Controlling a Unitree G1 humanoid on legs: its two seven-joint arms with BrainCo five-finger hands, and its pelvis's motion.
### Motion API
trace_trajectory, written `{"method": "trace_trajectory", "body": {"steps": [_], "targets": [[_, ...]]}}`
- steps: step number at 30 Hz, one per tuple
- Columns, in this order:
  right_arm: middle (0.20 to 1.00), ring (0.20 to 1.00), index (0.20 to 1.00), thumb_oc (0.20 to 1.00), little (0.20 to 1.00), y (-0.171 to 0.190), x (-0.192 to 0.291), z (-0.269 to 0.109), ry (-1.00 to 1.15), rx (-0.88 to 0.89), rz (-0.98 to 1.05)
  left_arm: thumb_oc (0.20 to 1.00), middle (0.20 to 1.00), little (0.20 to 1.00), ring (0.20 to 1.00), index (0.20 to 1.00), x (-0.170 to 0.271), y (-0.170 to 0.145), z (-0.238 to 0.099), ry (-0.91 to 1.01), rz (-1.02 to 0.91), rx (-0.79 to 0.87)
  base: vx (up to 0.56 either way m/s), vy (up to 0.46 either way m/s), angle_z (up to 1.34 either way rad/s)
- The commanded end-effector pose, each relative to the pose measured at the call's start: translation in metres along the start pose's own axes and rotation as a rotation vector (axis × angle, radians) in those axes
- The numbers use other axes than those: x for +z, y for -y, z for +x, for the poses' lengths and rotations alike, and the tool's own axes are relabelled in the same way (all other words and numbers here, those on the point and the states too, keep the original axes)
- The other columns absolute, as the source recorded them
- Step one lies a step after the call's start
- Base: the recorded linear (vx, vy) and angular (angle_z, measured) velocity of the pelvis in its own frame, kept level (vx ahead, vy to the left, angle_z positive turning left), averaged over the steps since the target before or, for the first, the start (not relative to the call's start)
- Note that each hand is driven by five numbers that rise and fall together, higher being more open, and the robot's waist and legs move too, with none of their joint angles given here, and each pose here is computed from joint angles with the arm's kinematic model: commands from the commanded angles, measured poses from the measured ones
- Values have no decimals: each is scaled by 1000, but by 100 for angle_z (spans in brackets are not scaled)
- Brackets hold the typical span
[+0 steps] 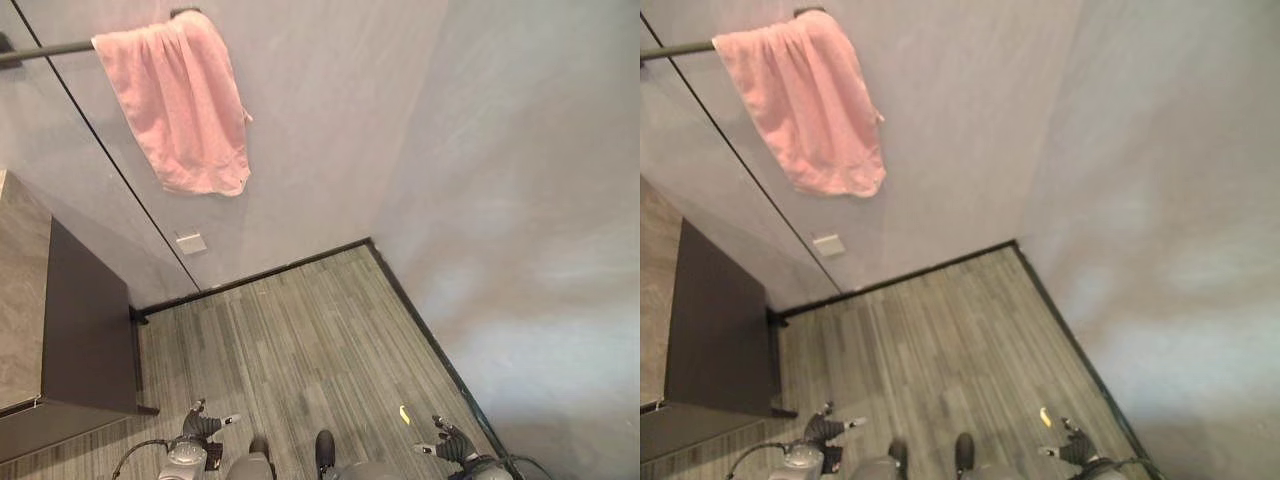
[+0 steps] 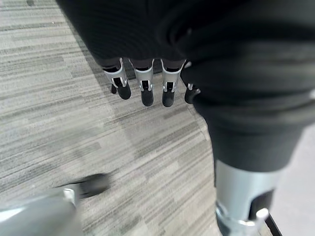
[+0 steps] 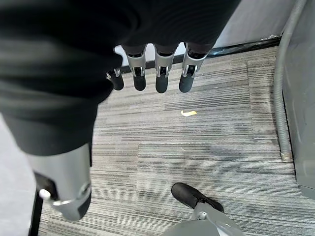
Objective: Put brush and paste in cup on sink, flatten towel.
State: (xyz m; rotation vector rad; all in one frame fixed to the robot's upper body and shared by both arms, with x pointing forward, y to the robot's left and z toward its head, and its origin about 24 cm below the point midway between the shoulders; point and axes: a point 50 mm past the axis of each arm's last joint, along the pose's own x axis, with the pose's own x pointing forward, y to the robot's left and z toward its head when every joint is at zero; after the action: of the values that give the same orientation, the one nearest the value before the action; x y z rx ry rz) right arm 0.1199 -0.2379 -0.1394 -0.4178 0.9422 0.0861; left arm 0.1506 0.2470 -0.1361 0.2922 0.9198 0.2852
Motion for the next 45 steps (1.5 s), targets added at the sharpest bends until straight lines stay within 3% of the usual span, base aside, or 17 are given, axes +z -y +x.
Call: {"method": "trace_trajectory", "body": {"steps": [1, 6, 17, 21, 30, 34, 39, 45], "targets": [[1000, 1000, 1000, 1000, 1000, 2, -9, -5, -6, -13, -17, 1000, 1000, 1000, 1000, 1000, 14, -15, 4, 71, 22, 51, 485, 247, -18], [1000, 1000, 1000, 1000, 1000, -7, -19, -4, -74, -7, -9, 1000, 1000, 1000, 1000, 1000, -9, -20, -1, -2, 88, 47, 524, 375, -55], [1000, 1000, 1000, 1000, 1000, -7, -10, -3, -30, -26, 78, 1000, 1000, 1000, 1000, 1000, 32, -40, 8, 131, 105, 89, 320, 237, 14], [1000, 1000, 1000, 1000, 1000, 7, 2, -3, 39, -69, 134, 1000, 1000, 1000, 1000, 1000, 44, -37, 8, 192, 120, 81, 224, 43, 45], [1000, 1000, 1000, 1000, 1000, 83, 39, -15, 271, -273, 248, 1000, 1000, 1000, 1000, 1000, 41, -40, 3, 236, 63, 94, 220, -35, 28], [1000, 1000, 1000, 1000, 1000, 119, 64, -28, 401, -370, 249, 1000, 1000, 1000, 1000, 1000, 68, -40, -1, 366, 68, 83, 106, -62, 37], [1000, 1000, 1000, 1000, 1000, 128, 78, -38, 496, -413, 276, 1000, 1000, 1000, 1000, 1000, 114, -54, -7, 545, 140, 118, 178, 82, 71], [1000, 1000, 1000, 1000, 1000, 129, 84, -37, 510, -438, 296, 1000, 1000, 1000, 1000, 1000, 132, -57, -10, 617, 151, 135, 223, 252, 7]]}}
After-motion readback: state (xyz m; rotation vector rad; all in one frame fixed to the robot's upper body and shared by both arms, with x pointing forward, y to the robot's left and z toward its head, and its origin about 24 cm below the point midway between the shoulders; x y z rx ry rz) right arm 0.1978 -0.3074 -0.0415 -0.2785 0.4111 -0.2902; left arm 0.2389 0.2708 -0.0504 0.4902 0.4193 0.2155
